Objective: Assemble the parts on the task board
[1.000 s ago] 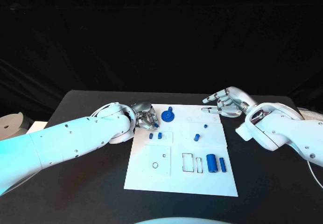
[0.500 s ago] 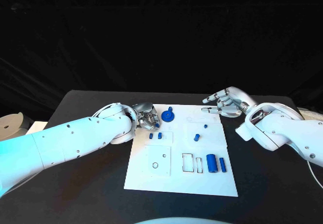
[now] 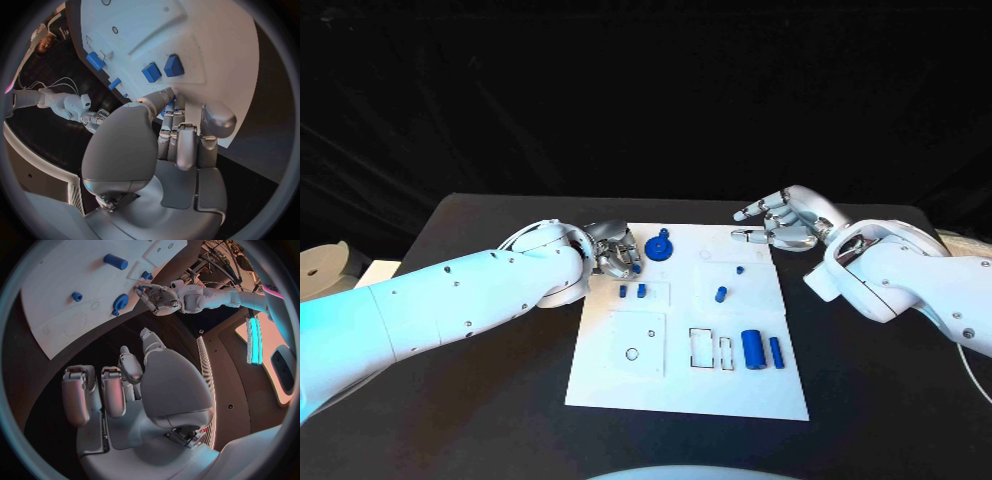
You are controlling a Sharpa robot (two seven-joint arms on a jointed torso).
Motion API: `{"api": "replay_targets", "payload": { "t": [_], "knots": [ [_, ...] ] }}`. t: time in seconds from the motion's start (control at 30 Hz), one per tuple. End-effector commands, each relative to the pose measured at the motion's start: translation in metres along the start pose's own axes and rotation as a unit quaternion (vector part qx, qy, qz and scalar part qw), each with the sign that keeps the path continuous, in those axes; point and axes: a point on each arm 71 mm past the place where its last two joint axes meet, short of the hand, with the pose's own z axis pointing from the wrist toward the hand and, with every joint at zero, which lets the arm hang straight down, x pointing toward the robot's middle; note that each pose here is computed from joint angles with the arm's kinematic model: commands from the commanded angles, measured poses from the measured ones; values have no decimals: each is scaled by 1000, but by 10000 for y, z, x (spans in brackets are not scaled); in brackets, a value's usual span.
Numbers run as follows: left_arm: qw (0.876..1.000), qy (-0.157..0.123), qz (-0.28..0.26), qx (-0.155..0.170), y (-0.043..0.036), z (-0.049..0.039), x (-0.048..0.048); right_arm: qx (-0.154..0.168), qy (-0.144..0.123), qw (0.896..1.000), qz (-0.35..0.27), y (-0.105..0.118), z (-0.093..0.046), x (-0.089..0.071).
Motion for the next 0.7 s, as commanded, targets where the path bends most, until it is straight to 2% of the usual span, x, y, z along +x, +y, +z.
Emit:
{"api": "replay_targets", "payload": {
  "t": [0.03, 0.7],
  "knots": [
    [1000, 22, 12, -10, 17, 5, 51, -5, 7, 1000, -2, 9, -2, 14],
    [1000, 8, 14, -11, 30, 9, 31, 3, 12, 1000, -4, -15, -4, 12]
  ]
}}
